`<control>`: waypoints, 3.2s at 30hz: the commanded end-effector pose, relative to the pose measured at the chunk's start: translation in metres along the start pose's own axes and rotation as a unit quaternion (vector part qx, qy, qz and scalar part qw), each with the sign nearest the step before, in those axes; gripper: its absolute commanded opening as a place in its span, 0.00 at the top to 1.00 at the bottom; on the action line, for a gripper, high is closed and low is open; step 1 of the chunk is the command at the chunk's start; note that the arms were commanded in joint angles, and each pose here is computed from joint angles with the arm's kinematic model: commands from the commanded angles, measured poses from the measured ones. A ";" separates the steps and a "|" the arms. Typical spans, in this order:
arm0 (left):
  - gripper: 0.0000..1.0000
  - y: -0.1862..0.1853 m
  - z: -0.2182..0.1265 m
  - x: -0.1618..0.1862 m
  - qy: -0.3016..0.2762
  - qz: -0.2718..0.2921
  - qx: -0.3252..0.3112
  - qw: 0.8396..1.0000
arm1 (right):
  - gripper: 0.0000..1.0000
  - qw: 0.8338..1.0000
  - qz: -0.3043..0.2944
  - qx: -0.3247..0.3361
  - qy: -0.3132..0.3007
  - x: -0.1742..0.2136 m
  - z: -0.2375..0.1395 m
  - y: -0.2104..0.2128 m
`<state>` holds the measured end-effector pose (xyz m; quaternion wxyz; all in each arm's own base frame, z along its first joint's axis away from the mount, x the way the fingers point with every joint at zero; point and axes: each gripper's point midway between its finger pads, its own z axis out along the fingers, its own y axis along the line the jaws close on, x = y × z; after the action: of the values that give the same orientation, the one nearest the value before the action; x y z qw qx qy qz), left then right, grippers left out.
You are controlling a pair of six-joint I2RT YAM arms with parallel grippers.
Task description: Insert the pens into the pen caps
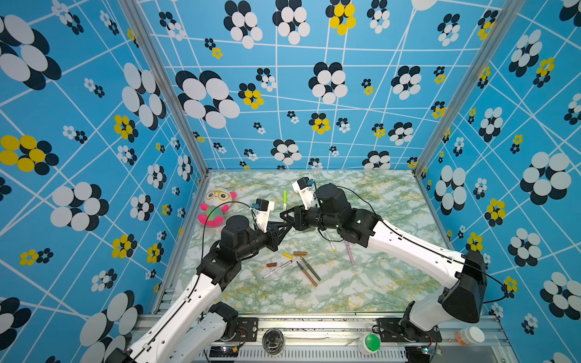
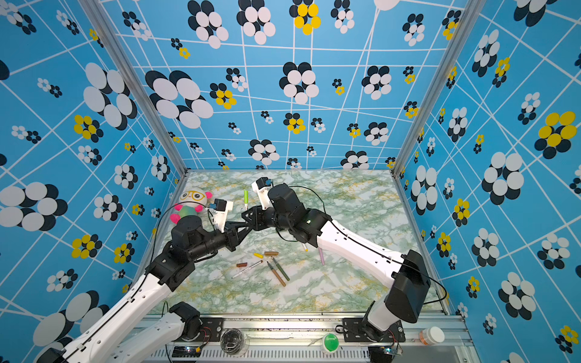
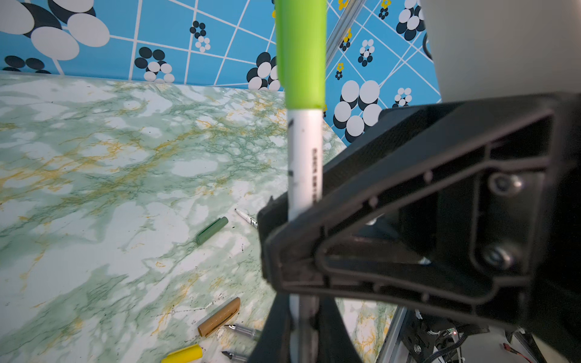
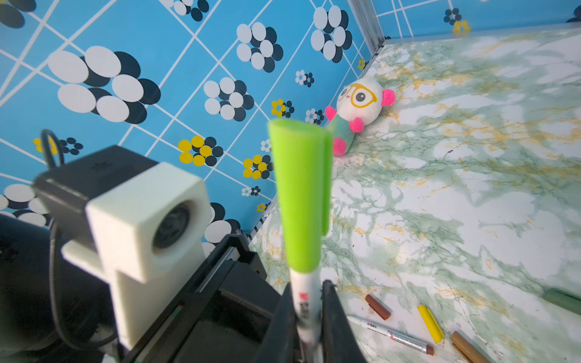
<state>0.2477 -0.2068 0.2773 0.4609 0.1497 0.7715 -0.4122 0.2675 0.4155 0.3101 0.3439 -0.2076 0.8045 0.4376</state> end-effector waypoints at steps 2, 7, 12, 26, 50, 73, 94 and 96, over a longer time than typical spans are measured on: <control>1.00 -0.002 0.002 -0.001 -0.007 -0.002 0.003 1.000 | 0.97 1.000 0.003 0.013 -0.024 -0.014 -0.003 -0.002; 0.86 -0.001 0.003 -0.002 -0.011 -0.012 -0.002 1.000 | 1.00 0.999 0.012 0.033 -0.034 -0.017 -0.007 -0.008; 0.47 -0.007 -0.005 0.000 -0.018 -0.001 0.007 1.000 | 1.00 0.993 0.048 0.099 -0.039 -0.019 -0.021 -0.040; 0.27 -0.004 -0.016 0.015 -0.012 0.010 -0.005 1.000 | 1.00 0.923 0.135 0.321 0.164 0.105 -0.097 -0.186; 0.28 0.011 0.008 0.026 0.036 -0.018 -0.021 0.999 | 1.00 0.836 0.108 0.411 0.347 0.202 -0.075 -0.273; 0.29 0.010 0.008 0.027 0.040 -0.019 -0.021 0.999 | 0.93 0.830 0.132 0.426 0.336 0.206 -0.054 -0.290; 0.29 0.011 0.006 0.026 0.039 -0.017 -0.024 0.999 | 0.79 0.828 0.131 0.432 0.333 0.206 -0.056 -0.292; 0.29 0.011 0.006 0.026 0.038 -0.017 -0.025 0.999 | 0.78 0.829 0.131 0.432 0.330 0.204 -0.057 -0.290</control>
<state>0.2462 -0.2066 0.2329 0.4140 0.1292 0.8123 -0.3900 0.2863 0.2080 0.0179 0.0417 -0.0711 0.9966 -0.0028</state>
